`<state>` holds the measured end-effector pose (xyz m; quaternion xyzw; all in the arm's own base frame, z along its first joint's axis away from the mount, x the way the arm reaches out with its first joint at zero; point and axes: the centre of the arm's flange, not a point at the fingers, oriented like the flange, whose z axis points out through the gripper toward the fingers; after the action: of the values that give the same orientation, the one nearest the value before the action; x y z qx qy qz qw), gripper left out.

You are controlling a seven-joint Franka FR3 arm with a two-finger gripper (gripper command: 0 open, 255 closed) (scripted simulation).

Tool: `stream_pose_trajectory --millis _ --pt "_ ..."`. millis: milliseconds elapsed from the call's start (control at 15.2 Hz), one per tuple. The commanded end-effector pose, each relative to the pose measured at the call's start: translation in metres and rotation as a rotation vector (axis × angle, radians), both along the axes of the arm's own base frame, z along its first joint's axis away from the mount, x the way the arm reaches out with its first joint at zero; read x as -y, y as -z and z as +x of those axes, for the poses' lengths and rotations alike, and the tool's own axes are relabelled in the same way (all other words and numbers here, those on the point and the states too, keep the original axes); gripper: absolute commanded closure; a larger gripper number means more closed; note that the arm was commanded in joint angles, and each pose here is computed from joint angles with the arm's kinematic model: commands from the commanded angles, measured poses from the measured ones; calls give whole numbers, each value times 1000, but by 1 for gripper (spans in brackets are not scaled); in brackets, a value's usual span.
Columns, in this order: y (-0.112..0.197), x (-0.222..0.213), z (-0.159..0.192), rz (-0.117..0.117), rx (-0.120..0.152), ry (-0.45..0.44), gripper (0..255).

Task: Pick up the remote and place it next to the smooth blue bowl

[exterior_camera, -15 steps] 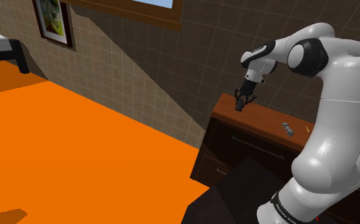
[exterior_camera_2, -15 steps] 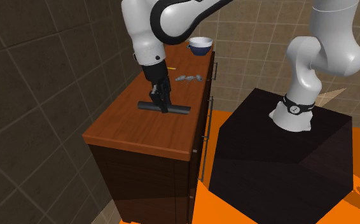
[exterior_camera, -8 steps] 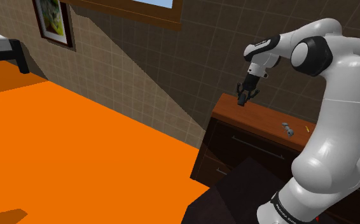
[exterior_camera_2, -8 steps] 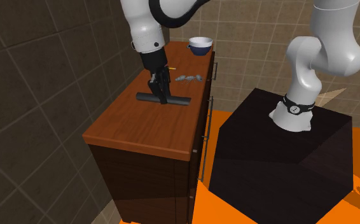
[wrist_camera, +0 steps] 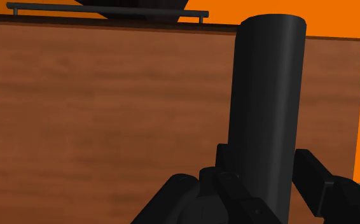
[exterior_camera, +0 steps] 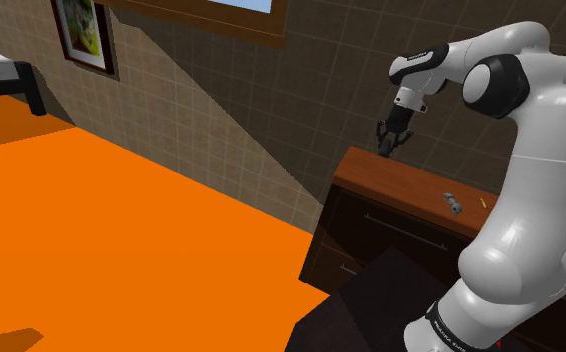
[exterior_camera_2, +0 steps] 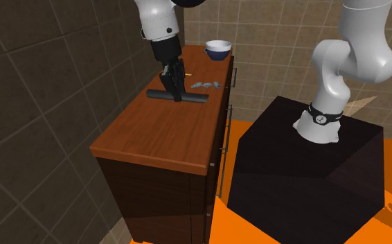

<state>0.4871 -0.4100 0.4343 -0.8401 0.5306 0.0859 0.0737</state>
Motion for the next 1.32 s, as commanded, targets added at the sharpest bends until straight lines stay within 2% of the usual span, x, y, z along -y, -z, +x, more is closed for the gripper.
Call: stream_pose_trajectory --millis 0,396,1254 --pt "-11 -1 1 0 0 0 255" --pt "-41 -1 1 0 0 0 255" --pt "-41 73 -154 0 0 0 255"
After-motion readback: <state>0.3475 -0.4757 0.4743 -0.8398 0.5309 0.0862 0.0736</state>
